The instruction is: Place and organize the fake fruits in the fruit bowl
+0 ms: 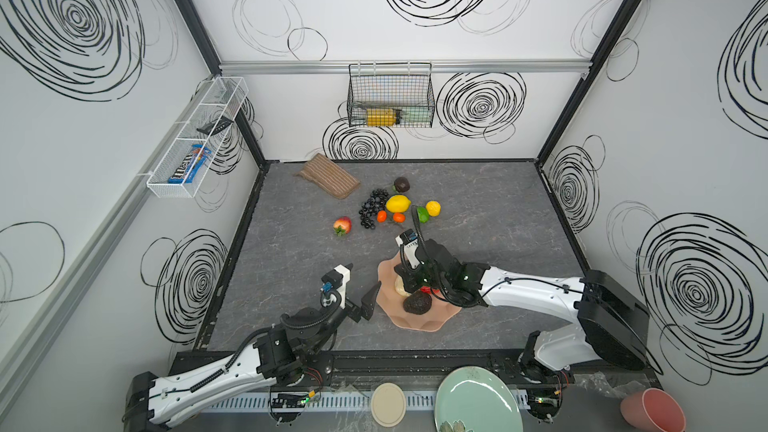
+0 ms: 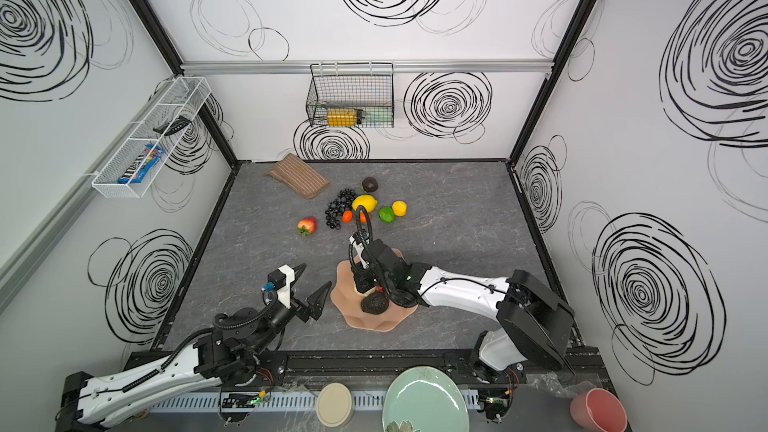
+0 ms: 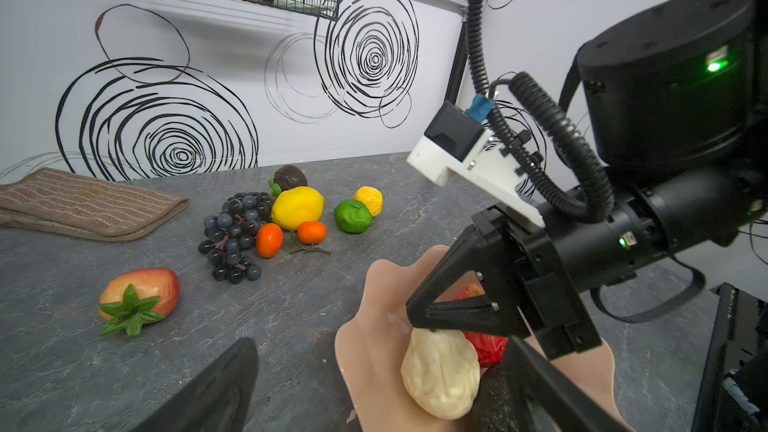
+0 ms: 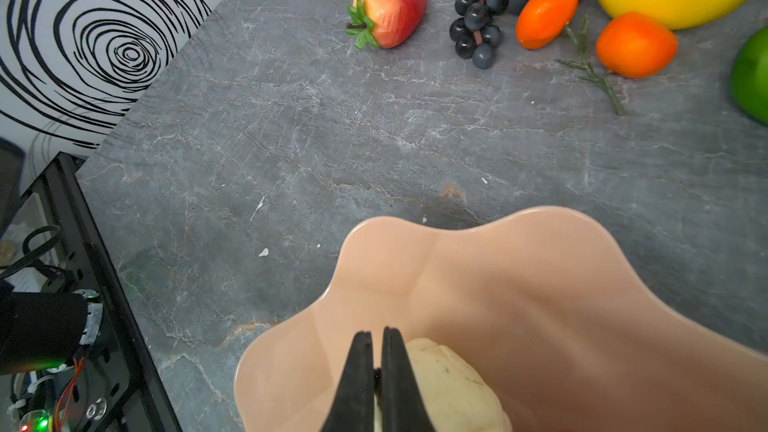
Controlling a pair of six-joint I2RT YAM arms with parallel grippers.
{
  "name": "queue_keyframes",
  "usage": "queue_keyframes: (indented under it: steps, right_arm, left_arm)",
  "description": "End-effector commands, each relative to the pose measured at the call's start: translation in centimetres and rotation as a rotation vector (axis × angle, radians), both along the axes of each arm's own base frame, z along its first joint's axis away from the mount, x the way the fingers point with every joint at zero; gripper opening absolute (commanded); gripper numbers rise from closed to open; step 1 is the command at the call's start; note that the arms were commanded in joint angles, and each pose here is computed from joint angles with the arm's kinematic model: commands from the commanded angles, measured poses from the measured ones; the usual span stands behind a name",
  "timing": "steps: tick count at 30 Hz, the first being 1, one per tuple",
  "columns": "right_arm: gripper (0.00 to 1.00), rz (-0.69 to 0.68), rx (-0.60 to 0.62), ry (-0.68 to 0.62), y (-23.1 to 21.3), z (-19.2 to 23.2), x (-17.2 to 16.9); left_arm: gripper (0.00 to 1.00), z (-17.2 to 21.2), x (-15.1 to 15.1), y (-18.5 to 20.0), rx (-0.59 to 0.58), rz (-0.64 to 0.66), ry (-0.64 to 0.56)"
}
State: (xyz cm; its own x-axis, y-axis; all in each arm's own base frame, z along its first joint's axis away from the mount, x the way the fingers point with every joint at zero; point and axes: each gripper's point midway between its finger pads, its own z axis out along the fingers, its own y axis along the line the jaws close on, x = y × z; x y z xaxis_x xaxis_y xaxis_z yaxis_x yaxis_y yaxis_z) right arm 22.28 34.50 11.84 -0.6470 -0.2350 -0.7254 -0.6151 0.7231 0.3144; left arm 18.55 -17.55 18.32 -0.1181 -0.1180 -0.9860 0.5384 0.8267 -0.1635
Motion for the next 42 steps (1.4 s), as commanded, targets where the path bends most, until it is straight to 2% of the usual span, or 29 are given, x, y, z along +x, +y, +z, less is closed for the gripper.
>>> queue_keyframes:
  steps: [1, 14, 22, 28, 34, 42]
  right_arm:
    - [0.08, -0.010, -0.012, -0.022, -0.4, 0.7, -0.1]
    - [0.27, 0.005, 0.019, -0.028, -0.4, 1.5, -0.6]
    - [0.35, 0.007, 0.030, -0.035, -0.2, 2.3, -0.6]
    - [0.49, -0.006, 0.046, -0.074, -1.0, 5.2, -0.3]
    - [0.60, -0.112, 0.055, -0.193, -4.5, 8.4, 2.6]
    - [0.67, -0.298, 0.060, -0.157, -10.6, 8.4, 11.5]
  left_arm:
    - [0.96, 0.2, 0.0, -0.1, -0.028, -0.010, -0.004]
    - [0.96, -0.1, 0.2, 0.0, -0.028, -0.008, -0.004]
    - [0.96, -0.1, 0.3, 0.1, -0.030, -0.007, -0.002]
    - [0.96, -0.1, 0.6, 0.4, -0.037, 0.011, 0.015]
    - [0.96, 0.6, 1.9, 1.6, -0.053, 0.090, 0.067]
    - [0.96, 0.3, 3.0, 2.8, -0.045, 0.157, 0.083]
